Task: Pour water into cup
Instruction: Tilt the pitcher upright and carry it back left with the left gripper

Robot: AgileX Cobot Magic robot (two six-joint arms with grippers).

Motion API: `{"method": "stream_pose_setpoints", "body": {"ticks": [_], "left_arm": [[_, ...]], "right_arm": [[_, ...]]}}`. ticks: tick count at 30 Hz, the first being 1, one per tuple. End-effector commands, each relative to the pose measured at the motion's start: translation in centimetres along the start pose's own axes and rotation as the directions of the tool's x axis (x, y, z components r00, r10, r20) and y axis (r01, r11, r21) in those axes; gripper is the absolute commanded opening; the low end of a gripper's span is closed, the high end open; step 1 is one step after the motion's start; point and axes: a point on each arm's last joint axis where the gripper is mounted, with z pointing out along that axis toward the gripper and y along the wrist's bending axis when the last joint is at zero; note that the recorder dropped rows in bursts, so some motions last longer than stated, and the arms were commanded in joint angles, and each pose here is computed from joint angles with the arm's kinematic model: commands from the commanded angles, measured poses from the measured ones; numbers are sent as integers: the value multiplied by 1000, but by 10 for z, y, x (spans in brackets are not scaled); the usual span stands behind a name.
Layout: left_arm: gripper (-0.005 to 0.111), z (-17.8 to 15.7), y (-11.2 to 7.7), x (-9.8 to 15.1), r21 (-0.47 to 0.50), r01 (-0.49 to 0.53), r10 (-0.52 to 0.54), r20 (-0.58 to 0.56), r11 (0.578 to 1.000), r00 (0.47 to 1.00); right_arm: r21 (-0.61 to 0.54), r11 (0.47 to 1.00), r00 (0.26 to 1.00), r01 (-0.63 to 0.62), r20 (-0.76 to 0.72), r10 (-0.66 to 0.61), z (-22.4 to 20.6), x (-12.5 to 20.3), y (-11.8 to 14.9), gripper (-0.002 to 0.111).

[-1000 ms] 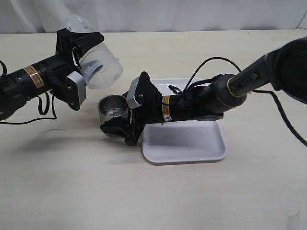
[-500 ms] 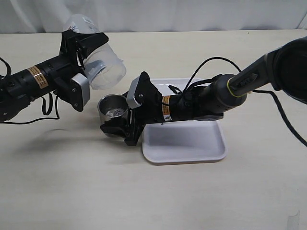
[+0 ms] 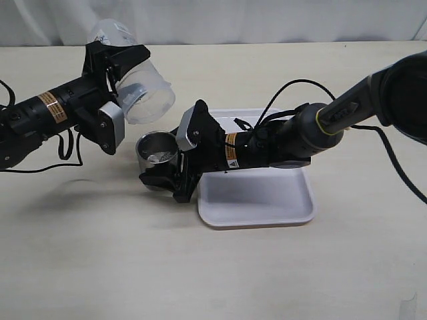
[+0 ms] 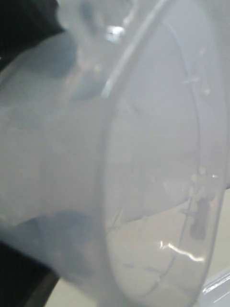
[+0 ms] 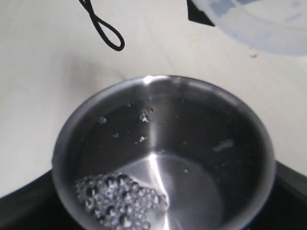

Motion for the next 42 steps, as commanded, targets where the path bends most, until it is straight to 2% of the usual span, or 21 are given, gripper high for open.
{"method": "stream_pose_setpoints", "body": {"ticks": [1,9,13,15,17,18,20,22,23,25,28,31,32,34,36,38,40,42], "left_arm": [[0,2,5,0,-40,26,-26,-4,999,1000],[0,0,3,-2,-31,165,-165,2,986,986],[0,0,3,0,-35,276,-276,-8,961,961],[0,0,3,3,-51,395,-397,-36,917,917],[0,-1,3,9,-90,533,-540,-79,841,838],[0,-1,3,13,-128,606,-619,-109,785,778],[0,-4,3,23,-223,721,-754,-156,656,638],[0,-7,2,34,-354,805,-879,-172,476,444],[0,-9,2,38,-407,824,-919,-159,393,360],[0,-12,2,48,-507,839,-980,-91,197,176],[0,-10,9,64,-548,836,-999,47,-8,21],[0,-4,12,84,-561,812,-987,85,-160,-136],[0,-3,11,90,-565,800,-979,91,-202,-183],[0,2,14,101,-568,782,-964,83,-255,-254],[0,6,17,108,-555,790,-960,66,-263,-273],[0,10,19,111,-534,808,-963,42,-247,-267],[0,13,19,110,-518,823,-966,26,-232,-256],[0,14,12,110,-517,823,-965,25,-236,-262]], "right_arm": [[3,1000,1000,5,3,-5,-1,-4,0,4],[3,1000,1000,5,3,-5,-1,-4,0,4],[3,1000,1000,5,3,-5,-1,-4,0,4],[3,1000,1000,5,3,-5,-1,-4,0,4],[3,1000,1000,5,3,-5,-1,-4,0,4],[3,1000,1000,5,3,-5,-1,-4,0,4],[3,1000,1000,5,3,-5,-1,-4,0,4],[3,1000,1000,5,3,-5,-1,-4,0,4],[3,1000,1000,5,3,-5,-1,-4,0,4],[3,1000,1000,5,3,-5,-1,-4,0,4],[3,1000,1000,5,3,-5,-1,-4,0,4],[3,1000,1000,5,3,-5,-1,-4,0,4],[3,1000,1000,5,3,-5,-1,-4,0,4],[3,1000,1000,5,3,-5,-1,-4,0,4],[3,1000,1000,5,3,-5,-1,-4,0,4],[3,1000,1000,5,3,-5,-1,-4,0,4],[3,1000,1000,5,3,-5,-1,-4,0,4],[3,1000,1000,5,3,-5,-1,-4,0,4]]}}
